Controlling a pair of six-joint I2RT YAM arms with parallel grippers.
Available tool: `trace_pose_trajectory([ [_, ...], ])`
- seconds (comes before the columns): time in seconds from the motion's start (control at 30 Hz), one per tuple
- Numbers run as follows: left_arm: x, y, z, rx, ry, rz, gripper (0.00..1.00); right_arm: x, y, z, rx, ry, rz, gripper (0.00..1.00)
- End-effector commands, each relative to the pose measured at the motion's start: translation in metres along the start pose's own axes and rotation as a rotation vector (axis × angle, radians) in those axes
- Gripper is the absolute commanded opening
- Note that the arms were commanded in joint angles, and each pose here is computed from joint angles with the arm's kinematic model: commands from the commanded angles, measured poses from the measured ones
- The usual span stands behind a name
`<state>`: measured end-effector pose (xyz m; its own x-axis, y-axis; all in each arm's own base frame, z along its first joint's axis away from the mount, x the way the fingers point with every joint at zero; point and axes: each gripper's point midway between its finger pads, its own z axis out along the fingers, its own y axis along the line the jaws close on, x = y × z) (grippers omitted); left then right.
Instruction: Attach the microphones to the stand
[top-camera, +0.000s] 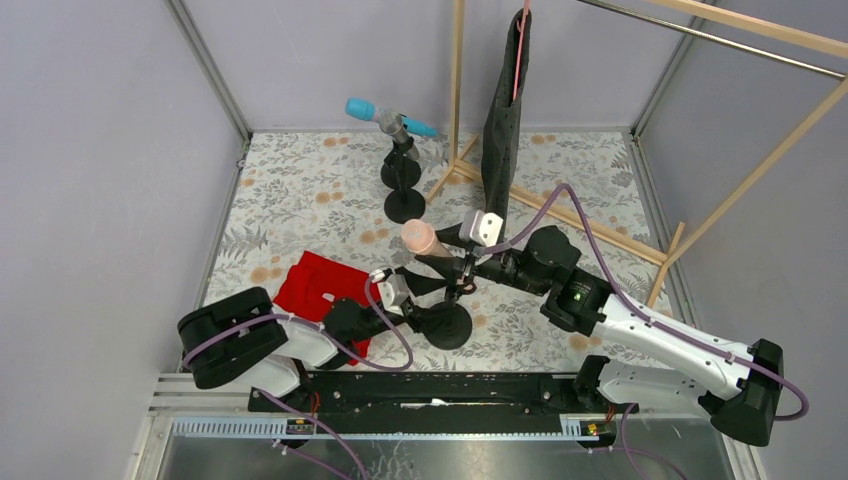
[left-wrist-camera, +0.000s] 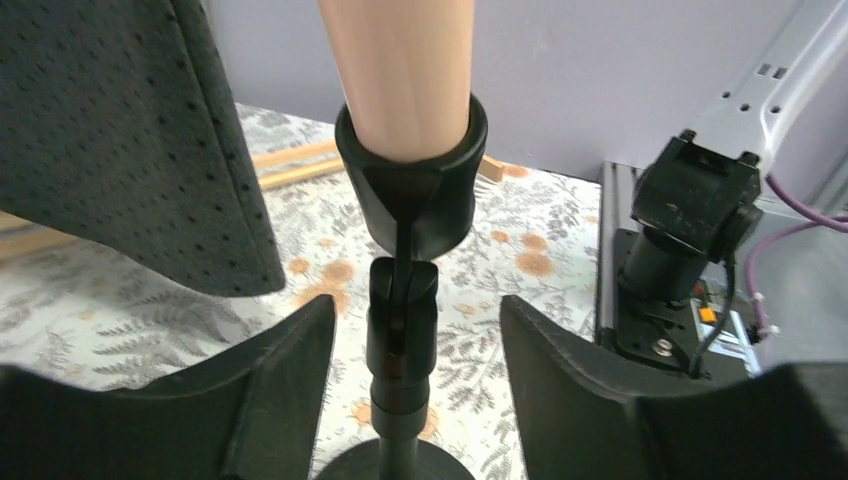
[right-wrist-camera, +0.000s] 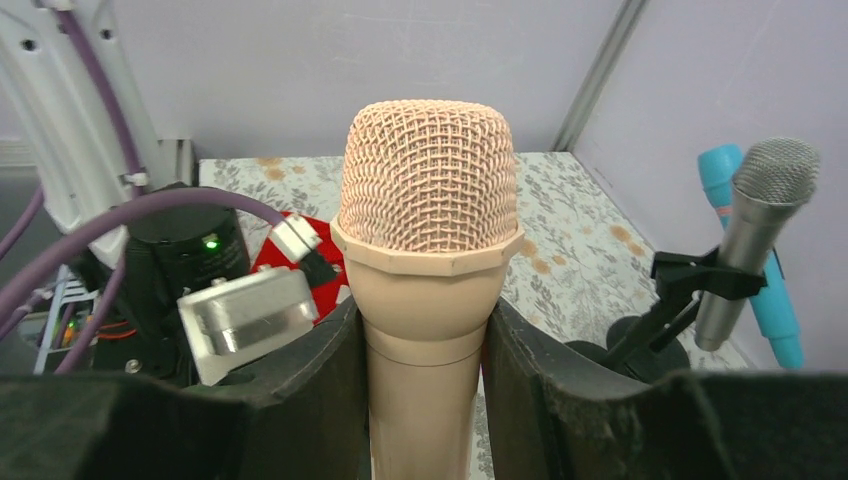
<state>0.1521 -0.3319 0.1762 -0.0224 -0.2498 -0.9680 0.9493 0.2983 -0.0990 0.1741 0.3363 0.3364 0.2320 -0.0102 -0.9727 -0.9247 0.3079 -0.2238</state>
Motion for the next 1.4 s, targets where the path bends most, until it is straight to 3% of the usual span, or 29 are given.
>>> trace_pose_trajectory([
  [0.0,-0.036,0.006,0.000,-0.048,-0.128,0.078,0.68,0.012,-0.023,-0.004,0.156,0.046,0.059,0.00],
  [0.13,-0.035,0.016,-0.003,-0.115,-0.097,0.178,0.90,0.015,-0.038,-0.007,0.249,0.101,0.108,0.00],
  [0.3,-0.030,0.032,-0.008,-0.239,-0.037,0.292,0.90,0.022,-0.058,-0.010,0.371,0.179,0.143,0.00],
  [0.57,-0.024,0.043,-0.003,-0.328,0.019,0.410,0.81,0.026,-0.073,-0.001,0.463,0.274,0.194,0.00],
  [0.73,-0.031,0.046,-0.002,-0.351,-0.012,0.417,0.73,0.030,-0.069,0.001,0.452,0.294,0.199,0.00],
  [1.07,-0.049,0.043,0.012,-0.344,-0.079,0.427,0.68,0.035,-0.062,0.004,0.446,0.302,0.219,0.00],
  [1.37,-0.042,0.042,0.015,-0.329,-0.064,0.436,0.48,0.033,-0.060,0.005,0.441,0.296,0.226,0.00],
])
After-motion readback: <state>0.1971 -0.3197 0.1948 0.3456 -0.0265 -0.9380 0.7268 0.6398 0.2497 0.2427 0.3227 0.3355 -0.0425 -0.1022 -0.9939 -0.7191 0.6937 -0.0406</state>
